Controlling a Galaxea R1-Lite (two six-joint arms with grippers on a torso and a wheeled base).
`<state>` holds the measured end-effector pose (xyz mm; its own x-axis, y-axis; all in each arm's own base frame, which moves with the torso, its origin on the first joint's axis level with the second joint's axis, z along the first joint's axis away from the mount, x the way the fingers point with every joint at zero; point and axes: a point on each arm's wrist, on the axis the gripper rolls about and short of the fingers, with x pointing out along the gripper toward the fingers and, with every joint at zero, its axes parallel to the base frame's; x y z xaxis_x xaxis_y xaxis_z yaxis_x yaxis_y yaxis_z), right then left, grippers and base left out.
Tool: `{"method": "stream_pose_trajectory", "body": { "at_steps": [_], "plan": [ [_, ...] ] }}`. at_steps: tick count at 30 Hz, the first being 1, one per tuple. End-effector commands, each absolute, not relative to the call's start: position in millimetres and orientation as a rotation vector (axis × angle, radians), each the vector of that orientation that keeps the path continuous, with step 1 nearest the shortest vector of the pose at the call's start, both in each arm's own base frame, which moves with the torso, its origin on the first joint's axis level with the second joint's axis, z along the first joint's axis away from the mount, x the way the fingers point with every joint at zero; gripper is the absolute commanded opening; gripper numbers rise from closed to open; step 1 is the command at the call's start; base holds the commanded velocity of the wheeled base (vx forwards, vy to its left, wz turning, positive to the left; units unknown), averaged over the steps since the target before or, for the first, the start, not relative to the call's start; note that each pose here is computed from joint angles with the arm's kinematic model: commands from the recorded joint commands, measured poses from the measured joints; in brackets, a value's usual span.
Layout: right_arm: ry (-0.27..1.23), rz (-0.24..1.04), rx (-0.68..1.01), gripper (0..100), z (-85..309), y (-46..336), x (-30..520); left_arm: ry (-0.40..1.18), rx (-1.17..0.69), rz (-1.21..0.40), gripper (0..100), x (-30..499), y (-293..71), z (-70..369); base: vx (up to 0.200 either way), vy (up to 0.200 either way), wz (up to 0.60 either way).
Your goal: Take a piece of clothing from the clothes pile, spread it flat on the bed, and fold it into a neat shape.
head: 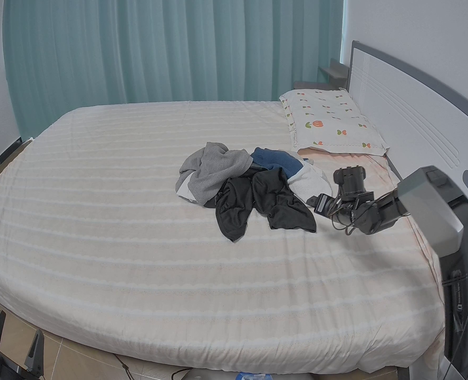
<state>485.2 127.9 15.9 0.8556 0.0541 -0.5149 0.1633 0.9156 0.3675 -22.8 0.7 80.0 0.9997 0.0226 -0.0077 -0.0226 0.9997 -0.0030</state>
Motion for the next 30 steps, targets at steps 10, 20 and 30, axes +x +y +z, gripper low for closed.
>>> {"method": "stream_pose_trajectory", "body": {
  "at_steps": [10, 20, 30],
  "plan": [
    [0.56, -0.09, 0.418, 100, -46.4, 153.6, 514.9, 0.006, -0.005, 0.023, 100, -22.9, 0.7, 75.1, 0.0, 0.0, 0.0],
    [0.538, -0.085, 0.425, 100, -37.1, 164.5, 520.2, 0.006, -0.005, 0.023, 100, -22.9, 0.7, 75.1, 0.0, 0.0, 0.0],
    [0.558, -0.087, 0.412, 0, -52.4, 166.5, 518.6, 0.006, -0.005, 0.023, 100, -22.9, 0.7, 75.1, 0.0, 0.0, 0.0]
  ]
}}
